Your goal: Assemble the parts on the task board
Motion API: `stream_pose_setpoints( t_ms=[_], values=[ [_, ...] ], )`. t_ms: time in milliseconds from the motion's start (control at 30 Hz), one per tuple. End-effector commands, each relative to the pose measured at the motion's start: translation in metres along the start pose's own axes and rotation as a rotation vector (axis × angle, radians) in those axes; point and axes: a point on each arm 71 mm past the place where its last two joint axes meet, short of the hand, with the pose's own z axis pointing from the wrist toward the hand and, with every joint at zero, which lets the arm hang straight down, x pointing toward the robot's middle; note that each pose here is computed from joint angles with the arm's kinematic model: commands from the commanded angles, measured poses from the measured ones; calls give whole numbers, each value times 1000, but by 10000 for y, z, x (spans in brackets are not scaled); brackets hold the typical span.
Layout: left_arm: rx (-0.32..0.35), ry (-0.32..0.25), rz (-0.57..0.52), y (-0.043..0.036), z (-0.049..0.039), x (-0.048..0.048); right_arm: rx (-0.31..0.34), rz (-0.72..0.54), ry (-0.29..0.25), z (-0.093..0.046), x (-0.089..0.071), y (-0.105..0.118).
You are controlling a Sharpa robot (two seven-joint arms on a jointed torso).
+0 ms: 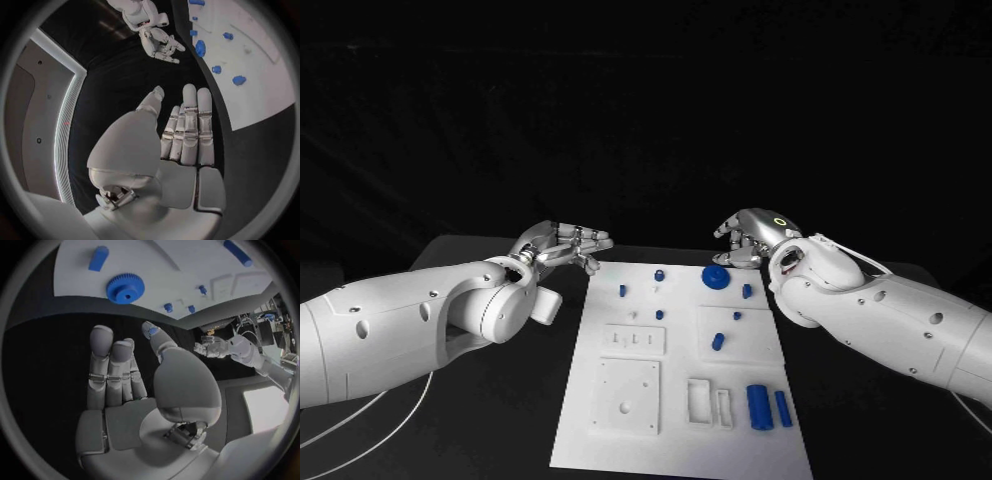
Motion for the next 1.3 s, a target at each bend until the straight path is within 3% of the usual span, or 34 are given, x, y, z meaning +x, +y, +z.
stream_pose_setpoints(
  t_ms=[33, 600, 1300],
  values=[
    [18, 2, 0, -25, 4, -3, 30, 48, 125, -14, 69, -60],
    [15, 13, -2, -23, 13, 16, 86, 40, 251, 1, 235, -191],
    [13, 20, -2, -23, 31, 40, 86, 72, 229, 63, 336, -137]
  ],
)
